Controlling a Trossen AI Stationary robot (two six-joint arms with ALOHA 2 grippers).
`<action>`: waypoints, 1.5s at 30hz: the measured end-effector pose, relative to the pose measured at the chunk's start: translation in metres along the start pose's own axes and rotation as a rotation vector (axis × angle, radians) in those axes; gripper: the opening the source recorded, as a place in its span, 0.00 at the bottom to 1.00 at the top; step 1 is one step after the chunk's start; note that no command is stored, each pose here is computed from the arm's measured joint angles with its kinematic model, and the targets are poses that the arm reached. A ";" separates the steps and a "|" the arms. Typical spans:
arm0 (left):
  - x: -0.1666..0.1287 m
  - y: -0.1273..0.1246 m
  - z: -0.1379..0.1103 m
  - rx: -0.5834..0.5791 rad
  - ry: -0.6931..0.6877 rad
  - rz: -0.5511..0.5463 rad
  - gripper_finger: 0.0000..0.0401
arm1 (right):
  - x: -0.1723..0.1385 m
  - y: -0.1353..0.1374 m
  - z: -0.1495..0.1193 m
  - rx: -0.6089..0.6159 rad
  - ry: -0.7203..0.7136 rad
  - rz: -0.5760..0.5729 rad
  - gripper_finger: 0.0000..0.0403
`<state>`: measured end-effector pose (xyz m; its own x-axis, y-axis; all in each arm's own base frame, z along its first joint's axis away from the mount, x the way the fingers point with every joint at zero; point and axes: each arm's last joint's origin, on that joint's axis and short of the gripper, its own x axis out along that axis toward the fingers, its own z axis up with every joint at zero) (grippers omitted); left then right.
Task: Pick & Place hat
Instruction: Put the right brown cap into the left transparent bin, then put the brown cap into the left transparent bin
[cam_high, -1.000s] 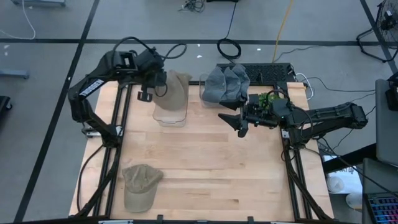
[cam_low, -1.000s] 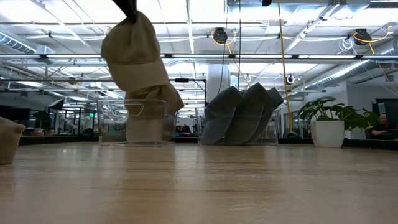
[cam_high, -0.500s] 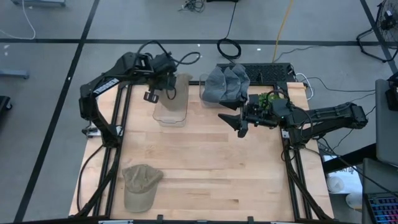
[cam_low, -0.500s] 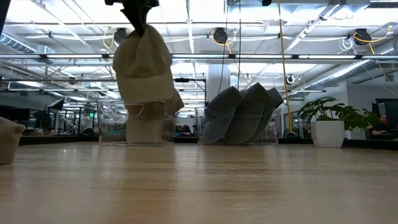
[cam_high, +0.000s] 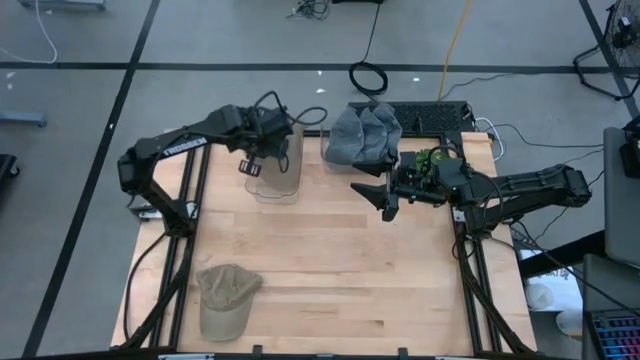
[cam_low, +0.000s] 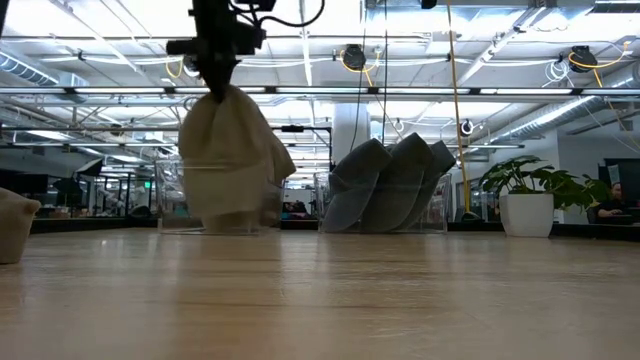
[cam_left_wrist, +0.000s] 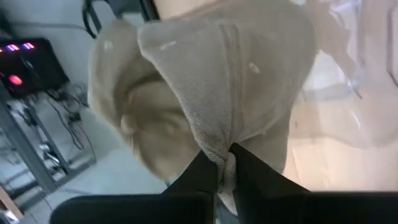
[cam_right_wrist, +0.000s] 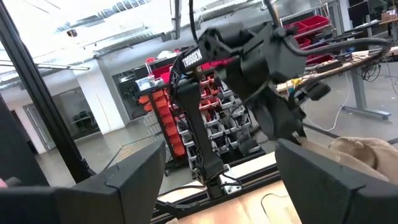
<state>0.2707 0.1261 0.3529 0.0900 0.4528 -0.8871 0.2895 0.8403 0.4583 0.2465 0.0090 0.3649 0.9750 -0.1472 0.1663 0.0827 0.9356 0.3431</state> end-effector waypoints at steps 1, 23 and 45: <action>0.004 -0.002 0.000 0.007 -0.010 0.010 0.06 | 0.000 0.000 0.000 0.000 0.000 0.000 0.72; 0.030 -0.008 0.010 -0.060 0.005 0.234 0.36 | 0.000 0.000 0.000 -0.039 0.000 -0.004 0.72; -0.016 -0.020 -0.011 -0.388 -0.182 0.242 0.87 | 0.000 -0.001 -0.002 -0.080 0.021 -0.015 0.72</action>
<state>0.2530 0.1054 0.3589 0.2862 0.6181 -0.7322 -0.1335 0.7824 0.6083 0.2468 0.0084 0.3626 0.9776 -0.1554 0.1422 0.1126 0.9561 0.2705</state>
